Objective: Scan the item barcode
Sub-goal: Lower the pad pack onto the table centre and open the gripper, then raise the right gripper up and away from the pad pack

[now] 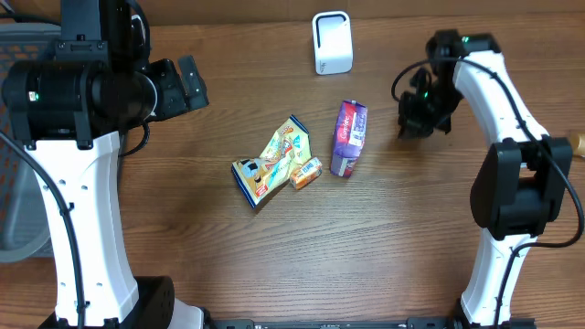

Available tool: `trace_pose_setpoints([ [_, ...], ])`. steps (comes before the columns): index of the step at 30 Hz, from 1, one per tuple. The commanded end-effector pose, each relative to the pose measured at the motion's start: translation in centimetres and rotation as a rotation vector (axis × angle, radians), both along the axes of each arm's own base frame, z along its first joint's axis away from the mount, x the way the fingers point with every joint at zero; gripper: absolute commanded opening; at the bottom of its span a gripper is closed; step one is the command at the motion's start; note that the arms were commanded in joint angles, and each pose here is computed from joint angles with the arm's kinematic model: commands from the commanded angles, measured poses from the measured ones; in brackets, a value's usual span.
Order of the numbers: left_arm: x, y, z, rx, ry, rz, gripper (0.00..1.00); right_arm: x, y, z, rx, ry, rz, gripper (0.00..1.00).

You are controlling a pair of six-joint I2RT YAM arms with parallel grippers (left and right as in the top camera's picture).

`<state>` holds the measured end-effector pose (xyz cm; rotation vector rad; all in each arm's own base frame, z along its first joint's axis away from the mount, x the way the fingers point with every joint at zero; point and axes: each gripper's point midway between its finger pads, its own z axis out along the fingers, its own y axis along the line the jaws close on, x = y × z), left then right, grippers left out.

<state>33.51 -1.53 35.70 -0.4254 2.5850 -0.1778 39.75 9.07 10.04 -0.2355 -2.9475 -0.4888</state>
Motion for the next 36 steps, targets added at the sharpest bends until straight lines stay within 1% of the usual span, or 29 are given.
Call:
trace_pose_setpoints([
  [1,-0.3,0.2,0.4,-0.002,-0.015,0.014,1.0,1.5,0.8,6.7,0.032,-0.176,0.023,0.04],
  [4,-0.3,0.2,0.4,-0.002,-0.015,0.014,1.0,1.4,4.3,9.8,0.207,-0.25,0.145,0.04],
  [6,-0.3,0.2,0.4,-0.002,-0.015,0.014,1.0,1.0,6.9,11.0,0.323,-0.286,0.227,0.04],
  [8,-0.3,0.2,0.4,-0.002,-0.015,0.014,1.0,0.7,8.8,11.0,0.371,-0.296,0.277,0.04],
  [11,-0.2,0.2,0.4,-0.002,-0.014,0.014,1.0,0.2,11.0,9.8,0.376,-0.297,0.33,0.04],
  [14,-0.3,0.2,0.4,-0.002,-0.015,0.014,1.0,-0.1,12.3,7.5,0.339,-0.272,0.335,0.04],
  [16,-0.3,0.2,0.4,-0.002,-0.015,0.014,1.0,-0.1,12.4,5.4,0.293,-0.236,0.29,0.04],
  [20,-0.2,0.2,0.4,-0.002,-0.014,0.014,1.0,-0.4,12.4,2.4,0.286,-0.187,0.232,0.04],
  [21,-0.3,0.2,0.4,-0.002,-0.015,0.014,1.0,-0.3,11.9,1.6,0.262,-0.176,0.21,0.04],
  [24,-0.2,0.2,0.4,-0.002,-0.014,0.014,1.0,0.0,8.7,-0.1,0.098,-0.14,0.116,0.04],
  [25,-0.3,0.2,0.4,-0.002,-0.015,0.014,1.0,0.1,7.5,-0.4,0.049,-0.133,0.089,0.04],
  [27,-0.2,0.2,0.4,-0.002,-0.014,0.014,1.0,0.2,6.0,-0.3,0.007,-0.129,0.069,0.04],
  [31,-0.2,0.2,0.4,-0.002,-0.014,0.014,1.0,0.2,3.6,0.6,-0.016,-0.109,0.028,0.04],
  [36,-0.2,0.2,0.4,-0.002,-0.014,0.014,1.0,0.1,0.1,2.6,-0.102,-0.087,-0.019,0.04],
])
